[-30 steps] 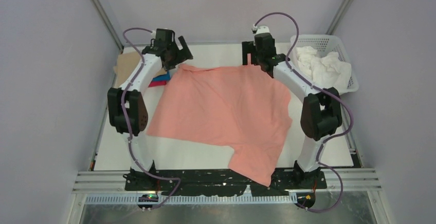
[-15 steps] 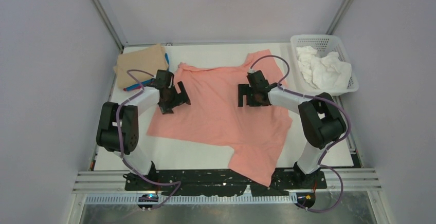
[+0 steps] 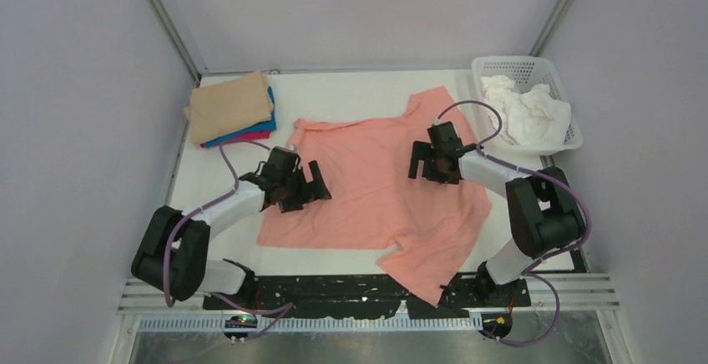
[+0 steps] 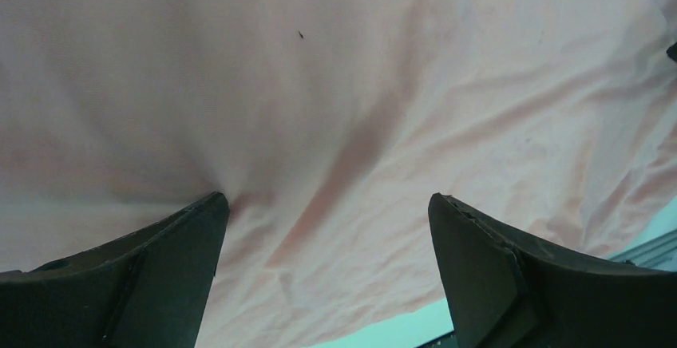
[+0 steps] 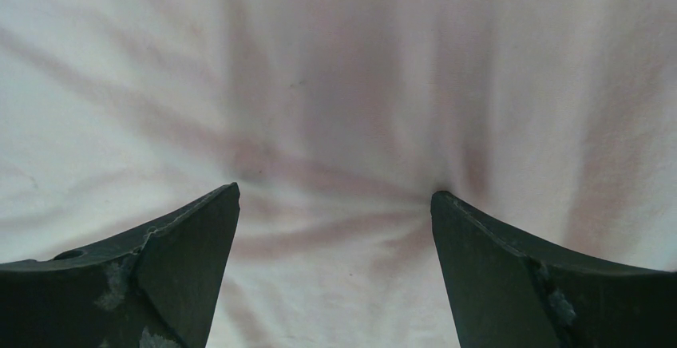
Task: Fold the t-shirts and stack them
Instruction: Flatten out the tshirt
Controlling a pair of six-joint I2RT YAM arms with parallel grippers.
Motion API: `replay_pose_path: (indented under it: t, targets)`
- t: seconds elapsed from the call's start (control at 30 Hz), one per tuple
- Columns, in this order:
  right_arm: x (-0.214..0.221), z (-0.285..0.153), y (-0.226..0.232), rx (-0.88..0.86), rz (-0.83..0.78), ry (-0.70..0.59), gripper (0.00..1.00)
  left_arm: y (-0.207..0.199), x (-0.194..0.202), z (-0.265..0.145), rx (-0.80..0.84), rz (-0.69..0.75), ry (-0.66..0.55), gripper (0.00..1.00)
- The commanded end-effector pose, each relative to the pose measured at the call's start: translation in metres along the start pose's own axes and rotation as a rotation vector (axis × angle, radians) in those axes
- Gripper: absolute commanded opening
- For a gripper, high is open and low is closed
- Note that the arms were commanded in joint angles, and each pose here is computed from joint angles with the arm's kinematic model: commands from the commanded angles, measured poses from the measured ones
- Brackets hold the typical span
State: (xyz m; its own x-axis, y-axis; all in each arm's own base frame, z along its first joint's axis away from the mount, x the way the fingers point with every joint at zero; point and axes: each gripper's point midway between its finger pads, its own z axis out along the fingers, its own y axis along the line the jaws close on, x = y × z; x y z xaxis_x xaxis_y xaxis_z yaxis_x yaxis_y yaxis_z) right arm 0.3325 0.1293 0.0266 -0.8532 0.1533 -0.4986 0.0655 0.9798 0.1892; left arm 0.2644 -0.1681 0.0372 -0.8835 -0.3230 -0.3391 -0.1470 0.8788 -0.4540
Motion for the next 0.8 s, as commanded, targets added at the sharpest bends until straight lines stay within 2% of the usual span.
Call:
replay_pose_path:
  t: [0.0,0.1,0.17,0.33,0.47,0.63,0.77]
  targets:
    - [0.034,-0.017,-0.034,0.108,0.032,0.109,0.95,0.023,0.078,-0.015,-0.074,-0.051,0.195,1.00]
    - [0.028,-0.029,-0.042,0.129,0.020,0.066,0.95,0.017,0.080,-0.033,-0.078,-0.004,0.161,1.00]
    - [0.016,-0.035,-0.033,0.086,-0.007,0.023,0.95,0.010,0.062,-0.042,-0.073,0.029,0.095,1.00]
    - [-0.025,-0.056,-0.008,0.044,-0.086,-0.122,0.95,-0.031,-0.026,-0.068,-0.075,0.100,-0.148,1.00]
    - [-0.043,-0.066,0.016,0.000,-0.137,-0.216,0.95,-0.057,-0.097,-0.056,-0.061,0.075,-0.266,1.00]
    - [-0.028,-0.054,0.032,-0.072,-0.135,-0.214,0.95,-0.071,-0.151,-0.017,-0.065,0.026,-0.241,1.00]
    - [-0.016,-0.040,0.029,-0.057,-0.124,-0.188,0.95,-0.075,-0.164,0.013,-0.071,0.015,-0.200,1.00]
